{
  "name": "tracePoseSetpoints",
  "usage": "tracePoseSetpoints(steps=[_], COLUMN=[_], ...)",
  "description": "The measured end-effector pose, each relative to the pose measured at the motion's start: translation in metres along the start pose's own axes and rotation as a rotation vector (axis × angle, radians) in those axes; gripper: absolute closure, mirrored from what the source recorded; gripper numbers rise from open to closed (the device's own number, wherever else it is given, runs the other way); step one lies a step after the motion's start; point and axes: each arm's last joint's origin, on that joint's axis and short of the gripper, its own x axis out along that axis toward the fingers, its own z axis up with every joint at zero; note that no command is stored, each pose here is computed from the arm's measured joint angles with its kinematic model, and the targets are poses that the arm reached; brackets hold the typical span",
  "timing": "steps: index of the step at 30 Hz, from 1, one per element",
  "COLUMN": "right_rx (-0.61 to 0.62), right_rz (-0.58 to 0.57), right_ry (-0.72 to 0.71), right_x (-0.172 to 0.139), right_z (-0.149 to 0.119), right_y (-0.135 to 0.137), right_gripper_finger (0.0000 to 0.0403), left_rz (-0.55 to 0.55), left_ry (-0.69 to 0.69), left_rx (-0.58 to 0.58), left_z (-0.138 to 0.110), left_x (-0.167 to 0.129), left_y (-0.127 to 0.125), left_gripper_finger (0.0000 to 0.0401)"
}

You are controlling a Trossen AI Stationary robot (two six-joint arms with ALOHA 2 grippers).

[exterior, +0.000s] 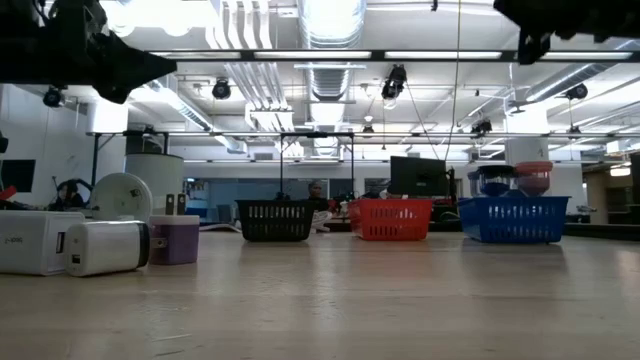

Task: Pick & Place Office items
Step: Put the white digital clock into the red bin

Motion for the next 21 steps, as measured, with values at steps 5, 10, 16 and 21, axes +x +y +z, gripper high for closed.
tracePoseSetpoints(steps=[5,10,16,21], right_rx=[-0.042,-0.014,-0.024,0.004], right_rz=[-0.033,-0.032,-0.032,-0.025], right_ry=[-0.069,-0.062,-0.06,-0.076], right_x=[-0.005,-0.008,-0.01,-0.012], right_z=[-0.026,-0.047,-0.056,-0.054], right_y=[-0.003,-0.004,-0.005,-0.004], right_gripper_finger=[0.0365,0.0365,0.0365,0.0365], left_rz=[0.083,0.072,0.072,0.071], left_ry=[0.025,0.039,0.028,0.002], left_rx=[0.028,0.059,0.056,0.066], left_z=[-0.002,-0.003,-0.002,0.0], left_x=[0.0,0.0,0.0,-0.003], left_y=[0.002,0.002,0.002,0.003], left_gripper_finger=[0.0395,0.0391,0.0379,0.0377])
